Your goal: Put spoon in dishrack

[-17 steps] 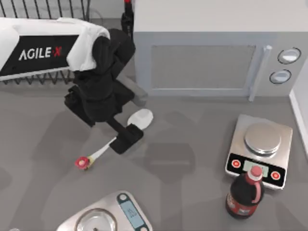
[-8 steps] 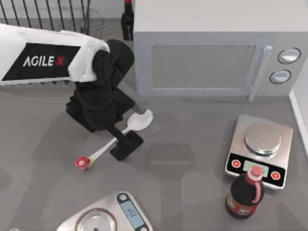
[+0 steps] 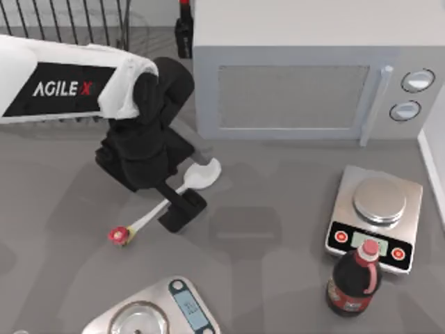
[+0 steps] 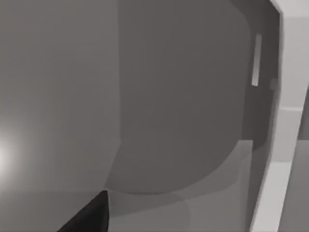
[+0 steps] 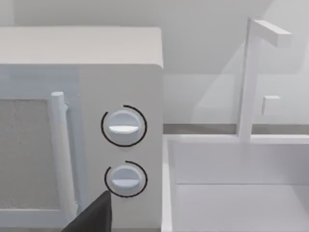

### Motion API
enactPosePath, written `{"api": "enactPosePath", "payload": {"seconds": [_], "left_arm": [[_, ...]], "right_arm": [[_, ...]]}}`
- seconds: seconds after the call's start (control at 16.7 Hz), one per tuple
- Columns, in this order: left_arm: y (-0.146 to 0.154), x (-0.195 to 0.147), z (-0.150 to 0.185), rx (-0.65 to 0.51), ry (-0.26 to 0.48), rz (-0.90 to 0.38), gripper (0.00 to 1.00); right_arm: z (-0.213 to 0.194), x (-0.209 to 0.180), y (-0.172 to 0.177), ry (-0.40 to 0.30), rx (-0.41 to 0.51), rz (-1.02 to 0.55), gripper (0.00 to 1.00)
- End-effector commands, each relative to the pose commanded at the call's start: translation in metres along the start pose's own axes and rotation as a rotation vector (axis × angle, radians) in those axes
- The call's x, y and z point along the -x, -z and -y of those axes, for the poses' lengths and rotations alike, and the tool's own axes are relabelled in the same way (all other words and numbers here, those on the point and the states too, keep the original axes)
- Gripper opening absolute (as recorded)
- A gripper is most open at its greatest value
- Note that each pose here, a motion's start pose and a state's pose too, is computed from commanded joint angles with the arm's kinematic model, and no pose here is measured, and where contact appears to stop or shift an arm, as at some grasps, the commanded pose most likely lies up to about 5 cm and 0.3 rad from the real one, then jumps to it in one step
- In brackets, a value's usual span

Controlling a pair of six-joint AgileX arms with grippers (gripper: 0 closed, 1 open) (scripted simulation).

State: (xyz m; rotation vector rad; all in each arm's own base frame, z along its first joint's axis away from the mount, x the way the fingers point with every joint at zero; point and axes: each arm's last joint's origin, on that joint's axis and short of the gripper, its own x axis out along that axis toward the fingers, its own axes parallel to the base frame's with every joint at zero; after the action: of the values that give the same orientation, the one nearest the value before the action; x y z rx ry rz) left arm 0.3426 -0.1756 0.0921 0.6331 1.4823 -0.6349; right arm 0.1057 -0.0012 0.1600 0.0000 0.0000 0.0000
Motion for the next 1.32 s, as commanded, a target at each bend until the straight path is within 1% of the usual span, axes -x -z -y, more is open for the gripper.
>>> {"api": "enactPosePath", "payload": {"seconds": [0.24, 0.3, 0.72, 0.78, 0.96, 1.08, 1.32], "left_arm": [[0.000, 0.000, 0.000, 0.000, 0.000, 0.000, 0.02], [0.000, 0.000, 0.000, 0.000, 0.000, 0.000, 0.00], [0.000, 0.000, 0.000, 0.000, 0.000, 0.000, 0.00], [-0.001, 0.022, 0.000, 0.005, -0.003, 0.042, 0.00], [-0.005, 0.030, -0.001, 0.000, -0.003, 0.041, 0.00], [-0.012, 0.049, -0.002, -0.002, -0.004, 0.042, 0.00], [-0.021, 0.114, -0.006, 0.000, 0.002, 0.026, 0.00]], "right_arm": [[0.000, 0.000, 0.000, 0.000, 0.000, 0.000, 1.00], [0.000, 0.000, 0.000, 0.000, 0.000, 0.000, 1.00], [0.000, 0.000, 0.000, 0.000, 0.000, 0.000, 1.00], [0.000, 0.000, 0.000, 0.000, 0.000, 0.000, 1.00], [0.000, 0.000, 0.000, 0.000, 0.000, 0.000, 1.00], [0.000, 0.000, 0.000, 0.000, 0.000, 0.000, 1.00], [0.000, 0.000, 0.000, 0.000, 0.000, 0.000, 1.00]]}}
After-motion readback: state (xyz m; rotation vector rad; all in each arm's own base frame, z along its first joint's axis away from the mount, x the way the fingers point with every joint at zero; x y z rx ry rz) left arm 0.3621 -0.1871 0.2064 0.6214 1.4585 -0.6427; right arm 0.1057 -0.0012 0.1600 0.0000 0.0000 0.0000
